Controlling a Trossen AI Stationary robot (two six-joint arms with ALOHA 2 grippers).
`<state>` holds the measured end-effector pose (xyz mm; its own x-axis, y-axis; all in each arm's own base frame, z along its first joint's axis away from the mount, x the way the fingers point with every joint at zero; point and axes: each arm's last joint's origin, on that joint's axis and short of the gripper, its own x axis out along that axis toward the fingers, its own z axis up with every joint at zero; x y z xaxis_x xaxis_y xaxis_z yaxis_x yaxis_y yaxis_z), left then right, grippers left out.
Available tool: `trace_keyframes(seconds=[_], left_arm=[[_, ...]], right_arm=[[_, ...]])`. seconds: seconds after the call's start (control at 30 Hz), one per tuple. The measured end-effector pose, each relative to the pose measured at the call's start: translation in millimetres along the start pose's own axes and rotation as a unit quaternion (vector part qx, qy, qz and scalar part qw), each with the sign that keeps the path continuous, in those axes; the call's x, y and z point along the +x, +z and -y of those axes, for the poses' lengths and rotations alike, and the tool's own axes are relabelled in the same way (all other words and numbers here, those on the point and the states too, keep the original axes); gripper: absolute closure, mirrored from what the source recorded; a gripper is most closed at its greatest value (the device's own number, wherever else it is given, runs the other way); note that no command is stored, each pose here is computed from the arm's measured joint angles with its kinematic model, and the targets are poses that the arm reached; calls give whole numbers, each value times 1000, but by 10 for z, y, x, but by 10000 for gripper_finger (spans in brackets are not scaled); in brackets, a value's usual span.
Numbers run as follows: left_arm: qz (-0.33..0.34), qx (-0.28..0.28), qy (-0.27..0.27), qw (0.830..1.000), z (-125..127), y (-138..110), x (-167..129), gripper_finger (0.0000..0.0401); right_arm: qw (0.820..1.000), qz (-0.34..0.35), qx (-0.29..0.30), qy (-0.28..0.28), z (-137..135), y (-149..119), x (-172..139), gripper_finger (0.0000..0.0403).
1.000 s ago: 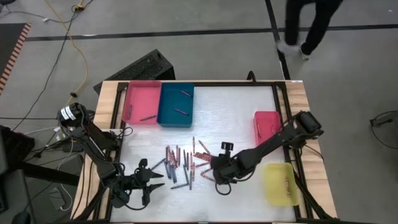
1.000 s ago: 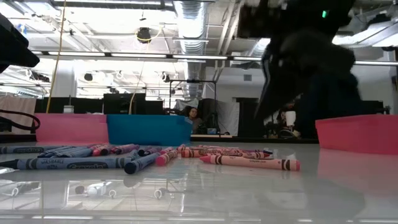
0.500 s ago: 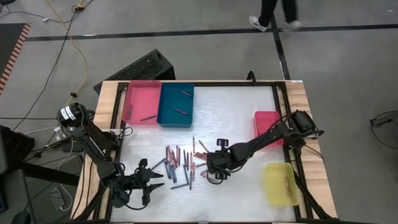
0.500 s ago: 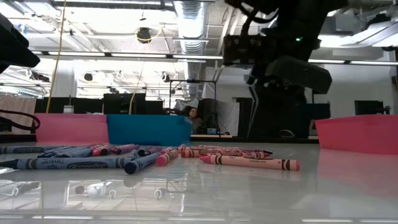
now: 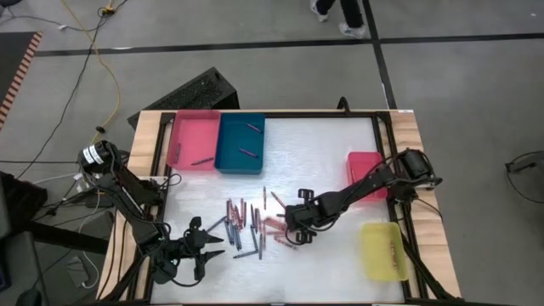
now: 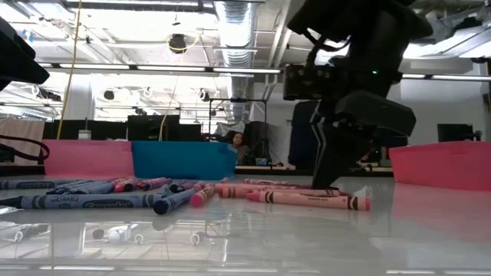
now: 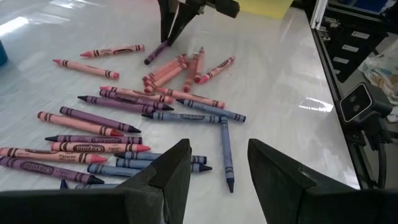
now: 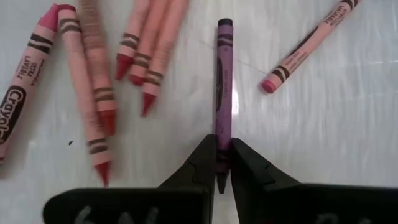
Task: Sort crayons
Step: Put the purple crayon into the blue bin
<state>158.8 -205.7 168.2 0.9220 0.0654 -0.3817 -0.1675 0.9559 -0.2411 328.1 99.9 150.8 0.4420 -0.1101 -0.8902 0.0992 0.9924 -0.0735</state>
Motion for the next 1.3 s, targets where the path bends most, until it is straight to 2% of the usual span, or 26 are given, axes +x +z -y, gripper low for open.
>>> trace_keyframes(seconds=[0.2,0.4,0.63,0.83,0.97,1.1,1.3], left_arm=[[1,-1,2,1000,-5,5,7,252],[2,-6,2,1000,-5,6,7,252],[1,-14,0,1000,0,9,8,252],[9,-22,-8,1000,23,31,8,252],[12,-13,-13,1000,36,43,6,252],[12,-13,-13,1000,34,42,7,252],[11,-10,-11,1000,31,39,6,252]], right_arm=[[1000,-11,9,1,35,-27,26,356],[999,-21,36,9,104,-16,51,397],[998,-13,54,9,120,5,12,398],[998,8,66,6,162,25,-179,401],[994,68,88,-4,239,133,-428,402],[986,123,117,-7,329,239,-550,402],[959,226,168,-20,533,489,-555,402]])
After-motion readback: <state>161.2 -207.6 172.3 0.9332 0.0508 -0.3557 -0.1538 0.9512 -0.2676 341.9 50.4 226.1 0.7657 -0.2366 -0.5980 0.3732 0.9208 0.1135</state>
